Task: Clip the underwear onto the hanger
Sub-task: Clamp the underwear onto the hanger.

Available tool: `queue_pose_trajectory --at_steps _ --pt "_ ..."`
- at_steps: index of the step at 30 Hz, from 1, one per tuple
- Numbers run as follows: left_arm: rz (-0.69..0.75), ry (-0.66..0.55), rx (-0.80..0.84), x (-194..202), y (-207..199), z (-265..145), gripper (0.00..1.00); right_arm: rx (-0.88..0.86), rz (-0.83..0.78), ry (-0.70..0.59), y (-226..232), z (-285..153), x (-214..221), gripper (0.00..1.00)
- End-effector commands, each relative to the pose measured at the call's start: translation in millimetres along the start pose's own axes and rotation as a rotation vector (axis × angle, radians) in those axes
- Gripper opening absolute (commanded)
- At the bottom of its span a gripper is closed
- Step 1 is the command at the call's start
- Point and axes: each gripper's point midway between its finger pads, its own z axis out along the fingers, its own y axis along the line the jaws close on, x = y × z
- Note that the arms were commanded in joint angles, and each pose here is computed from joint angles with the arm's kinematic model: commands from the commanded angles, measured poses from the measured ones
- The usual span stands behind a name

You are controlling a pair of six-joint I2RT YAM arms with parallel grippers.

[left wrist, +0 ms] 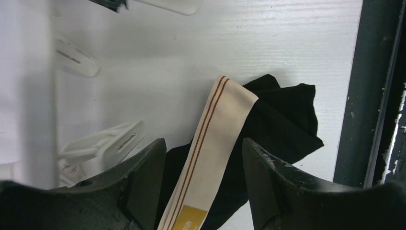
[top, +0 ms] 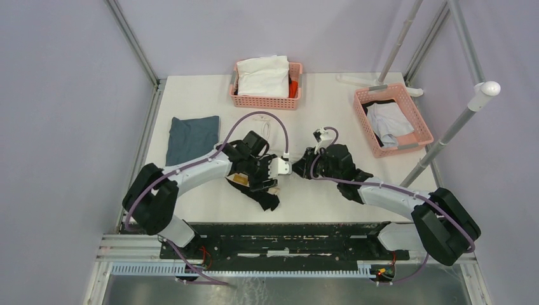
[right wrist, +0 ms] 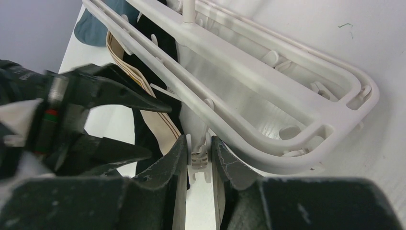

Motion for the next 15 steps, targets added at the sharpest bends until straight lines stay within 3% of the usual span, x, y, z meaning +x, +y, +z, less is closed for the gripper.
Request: queue_pose_trajectory --at_steps 1,9,15 --pt "0.055 -0.008 0.034 -2.6 7.4 12.2 0.67 -0.043 -0.032 -0.076 15.4 -2.9 -22.9 0.07" --pt "0.036 0.086 0.039 25.8 9.6 30.1 0.68 -0.051 -0.036 -0.075 17.4 -3.5 -23.2 0.07" --pt "0.011 0.079 0.062 27.4 4.1 34.3 0.60 -0.048 -0.041 -0.081 17.9 -4.9 -25.6 0.07"
